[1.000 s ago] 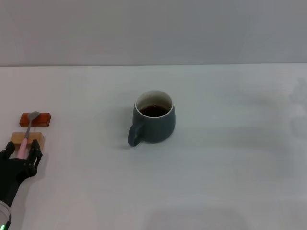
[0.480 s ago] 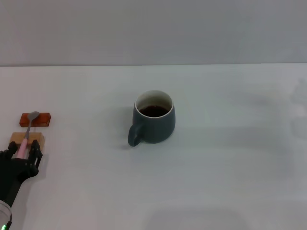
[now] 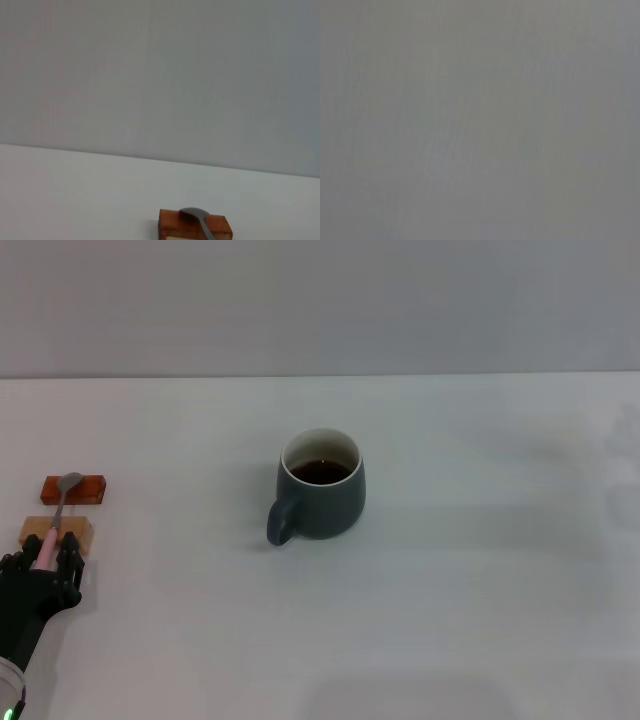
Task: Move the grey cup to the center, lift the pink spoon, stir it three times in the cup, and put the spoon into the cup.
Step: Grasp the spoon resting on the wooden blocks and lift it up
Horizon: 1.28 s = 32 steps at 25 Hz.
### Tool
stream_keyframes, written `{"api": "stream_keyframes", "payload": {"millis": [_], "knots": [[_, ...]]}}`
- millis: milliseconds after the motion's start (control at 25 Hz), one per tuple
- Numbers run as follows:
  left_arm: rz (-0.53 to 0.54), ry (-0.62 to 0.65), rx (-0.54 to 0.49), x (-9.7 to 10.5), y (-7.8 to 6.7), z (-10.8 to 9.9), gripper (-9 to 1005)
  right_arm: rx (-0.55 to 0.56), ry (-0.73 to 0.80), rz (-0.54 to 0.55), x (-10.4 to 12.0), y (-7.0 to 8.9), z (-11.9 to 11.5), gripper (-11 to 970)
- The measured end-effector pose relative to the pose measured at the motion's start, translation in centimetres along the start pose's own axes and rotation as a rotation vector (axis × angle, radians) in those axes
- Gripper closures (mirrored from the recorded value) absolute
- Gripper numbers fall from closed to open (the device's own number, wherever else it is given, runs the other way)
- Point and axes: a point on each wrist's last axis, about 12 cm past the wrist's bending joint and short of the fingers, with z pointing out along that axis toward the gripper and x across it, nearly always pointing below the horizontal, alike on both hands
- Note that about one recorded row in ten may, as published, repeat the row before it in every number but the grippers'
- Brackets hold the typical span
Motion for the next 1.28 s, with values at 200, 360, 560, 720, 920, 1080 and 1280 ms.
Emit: {"api": "stream_keyframes", "payload": {"millis": [200,360,560,720,920,1080,1280], "knots": [[0.0,0.001,0.0,0.01,0.0,0.0,576,-0.002,0.001,0.0,-0.03,0.05,0.04,939],[0.0,0.001,-0.001,0.0,0.01,0.0,607,-0.002,0.001,0.0,-0.03,0.06,0.04,939],[-0.007,0.0,-0.009,-0.01,0.12,0.01,641,-0.003,-0.001,-0.001,-0.1,0.09,0.1,939],[-0.011,-0.001,-0.014,-0.01,0.17,0.0,659,-0.003,-0.003,-0.003,-0.16,0.03,0.16,940],[-0.012,0.001,-0.015,0.01,0.17,0.0,682,-0.003,-0.004,-0.005,-0.22,-0.04,0.22,940],[-0.012,0.004,-0.01,0.09,0.01,-0.03,696,-0.004,-0.005,-0.005,-0.26,-0.03,0.25,939],[-0.014,0.006,-0.007,0.14,-0.13,-0.03,714,-0.005,-0.006,-0.005,-0.31,0.0,0.3,939]]}}
